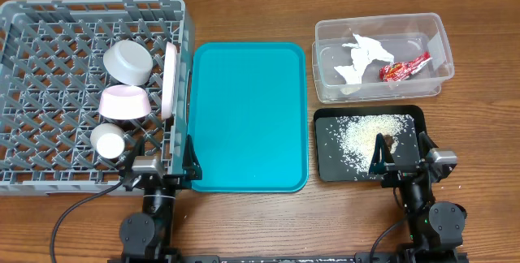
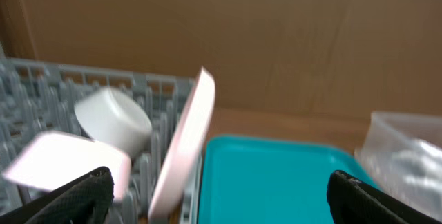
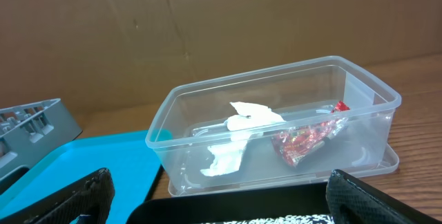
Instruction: Sort waste into correct bins and load items into the dishwasher
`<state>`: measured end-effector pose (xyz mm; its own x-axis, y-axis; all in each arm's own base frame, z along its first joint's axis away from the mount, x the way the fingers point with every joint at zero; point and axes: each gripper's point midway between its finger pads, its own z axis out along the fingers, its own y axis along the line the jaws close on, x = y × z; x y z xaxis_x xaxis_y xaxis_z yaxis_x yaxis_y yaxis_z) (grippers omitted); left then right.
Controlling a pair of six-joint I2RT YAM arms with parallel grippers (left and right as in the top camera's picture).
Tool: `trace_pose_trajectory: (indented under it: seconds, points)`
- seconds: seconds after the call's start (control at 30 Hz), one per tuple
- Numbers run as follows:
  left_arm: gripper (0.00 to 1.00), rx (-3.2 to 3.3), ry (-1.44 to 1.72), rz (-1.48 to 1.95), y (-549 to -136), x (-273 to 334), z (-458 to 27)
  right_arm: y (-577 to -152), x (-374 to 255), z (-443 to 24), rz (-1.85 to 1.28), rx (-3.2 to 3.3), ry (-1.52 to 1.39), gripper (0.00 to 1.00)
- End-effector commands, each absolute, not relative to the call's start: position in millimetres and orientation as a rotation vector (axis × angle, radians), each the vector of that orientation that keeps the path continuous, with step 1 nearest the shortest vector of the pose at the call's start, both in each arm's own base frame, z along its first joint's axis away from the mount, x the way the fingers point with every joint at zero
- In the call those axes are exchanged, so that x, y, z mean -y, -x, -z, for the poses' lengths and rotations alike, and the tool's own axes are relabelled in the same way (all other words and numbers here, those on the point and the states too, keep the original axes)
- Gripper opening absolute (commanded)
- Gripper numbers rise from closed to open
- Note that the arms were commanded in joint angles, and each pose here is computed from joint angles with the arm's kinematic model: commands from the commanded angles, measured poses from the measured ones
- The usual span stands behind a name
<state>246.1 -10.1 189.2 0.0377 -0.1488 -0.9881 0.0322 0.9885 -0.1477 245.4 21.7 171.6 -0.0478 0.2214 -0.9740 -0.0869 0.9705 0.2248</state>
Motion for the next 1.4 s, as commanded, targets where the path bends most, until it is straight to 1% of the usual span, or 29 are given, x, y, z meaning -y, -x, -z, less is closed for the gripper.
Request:
trace_pose_trajectory:
  seconds: [0.0,0.03,0.13,1.37]
  points:
    - [1.00,-1.606,0.026,0.145,-246.0,18.2,-166.3,-245.5,-21.6,-169.6,-0.248,-1.597,-0.099,1.00]
    - [1.00,-1.639,0.020,0.151,-245.5,19.6,-158.4,-245.5,-21.6,-169.6,-0.248,-1.597,-0.099,1.00]
    - [1.00,-1.649,0.019,0.151,-245.2,19.9,-155.9,-245.5,-21.6,-169.6,-0.248,-1.597,-0.099,1.00]
    - [1.00,-1.650,0.021,0.148,-245.4,19.3,-155.9,-245.5,-21.7,-169.6,-0.248,-1.597,-0.098,1.00]
